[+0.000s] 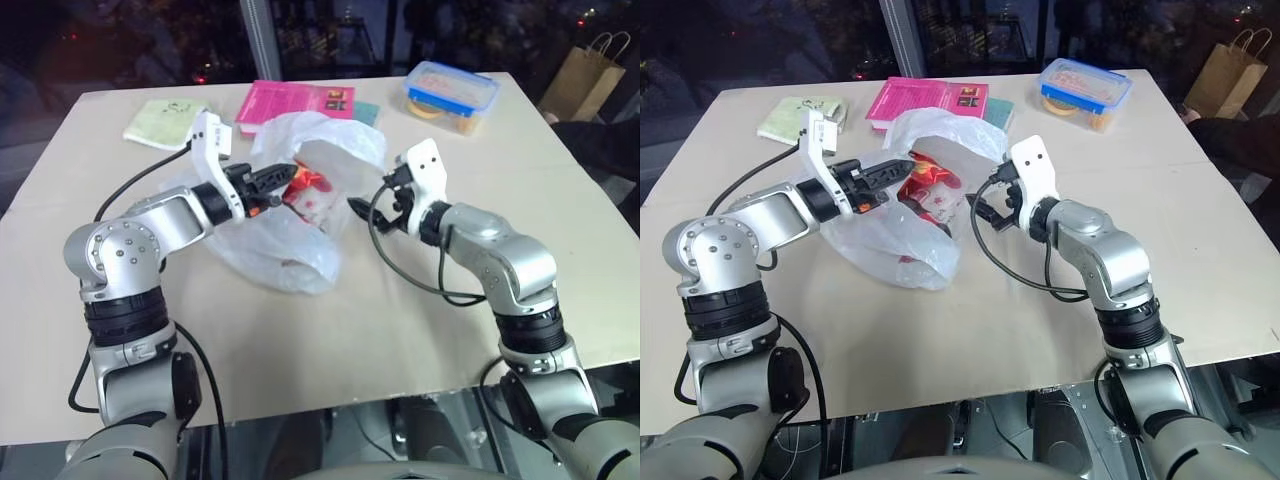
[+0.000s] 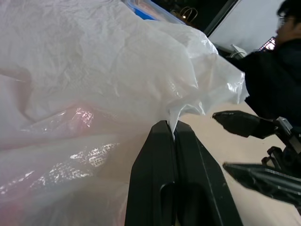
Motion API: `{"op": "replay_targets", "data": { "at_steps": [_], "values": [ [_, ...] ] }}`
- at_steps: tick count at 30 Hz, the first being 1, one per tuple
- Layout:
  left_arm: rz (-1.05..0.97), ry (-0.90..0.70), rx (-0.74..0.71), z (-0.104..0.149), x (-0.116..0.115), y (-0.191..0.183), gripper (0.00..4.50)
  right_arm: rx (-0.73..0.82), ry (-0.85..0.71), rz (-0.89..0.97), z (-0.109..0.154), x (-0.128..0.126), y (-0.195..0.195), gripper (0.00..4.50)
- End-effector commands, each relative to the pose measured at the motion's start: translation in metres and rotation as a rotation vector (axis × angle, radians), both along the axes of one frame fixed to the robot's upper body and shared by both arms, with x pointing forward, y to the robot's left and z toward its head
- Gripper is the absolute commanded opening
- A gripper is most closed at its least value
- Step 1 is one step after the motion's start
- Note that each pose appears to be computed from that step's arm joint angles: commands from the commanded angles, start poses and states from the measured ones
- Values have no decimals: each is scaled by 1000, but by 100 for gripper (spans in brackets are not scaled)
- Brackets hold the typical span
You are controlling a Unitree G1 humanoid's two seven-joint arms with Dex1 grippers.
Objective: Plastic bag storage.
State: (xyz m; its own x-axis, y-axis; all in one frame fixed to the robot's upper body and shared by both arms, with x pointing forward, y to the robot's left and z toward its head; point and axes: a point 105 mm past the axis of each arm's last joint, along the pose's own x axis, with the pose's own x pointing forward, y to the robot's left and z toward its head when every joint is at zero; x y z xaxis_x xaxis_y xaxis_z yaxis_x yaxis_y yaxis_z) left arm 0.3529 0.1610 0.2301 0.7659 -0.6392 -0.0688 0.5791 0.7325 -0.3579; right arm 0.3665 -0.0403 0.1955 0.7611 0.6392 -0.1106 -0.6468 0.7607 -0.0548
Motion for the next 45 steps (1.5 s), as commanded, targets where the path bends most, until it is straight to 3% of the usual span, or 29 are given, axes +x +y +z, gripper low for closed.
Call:
{"op": "replay_targets", "data": {
  "at_steps": [1,6,7,11,13,15,16,17,22,25,28,33,35,45],
  "values": [
    [-28,-53,15,10,-5,-4,0,36,-84,-64,25,18,-8,447],
    [-44,-63,39,11,-8,-4,0,32,-87,-84,25,54,-4,447],
    [-49,-67,52,11,-10,-4,0,37,-91,-75,27,57,-3,423],
    [-68,-87,90,10,-15,-4,0,56,-96,-47,30,59,-2,289],
    [-63,-88,99,9,-14,-2,0,56,-95,-39,29,58,-3,176],
    [-102,-104,15,21,-19,-1,0,58,-94,-37,29,58,-5,79],
    [-137,-116,-30,30,-23,-1,54,62,-94,-37,30,57,-7,16],
    [-170,-124,-55,37,-28,-1,73,67,-94,-37,31,57,-8,0],
    [-451,8,-150,44,-75,7,287,66,-92,-48,32,57,-15,0],
    [-556,111,-71,26,-110,11,287,65,-87,-53,31,58,-17,0],
    [-571,233,43,-13,-142,15,287,63,-85,-49,30,55,-17,0],
    [-546,269,150,-59,-162,10,287,57,-77,-44,28,51,-18,0],
    [-537,252,154,-67,-163,6,287,50,-73,-43,26,49,-18,0],
    [-292,110,111,-85,-105,-32,287,23,-57,-53,24,44,-24,0]
  ]
}}
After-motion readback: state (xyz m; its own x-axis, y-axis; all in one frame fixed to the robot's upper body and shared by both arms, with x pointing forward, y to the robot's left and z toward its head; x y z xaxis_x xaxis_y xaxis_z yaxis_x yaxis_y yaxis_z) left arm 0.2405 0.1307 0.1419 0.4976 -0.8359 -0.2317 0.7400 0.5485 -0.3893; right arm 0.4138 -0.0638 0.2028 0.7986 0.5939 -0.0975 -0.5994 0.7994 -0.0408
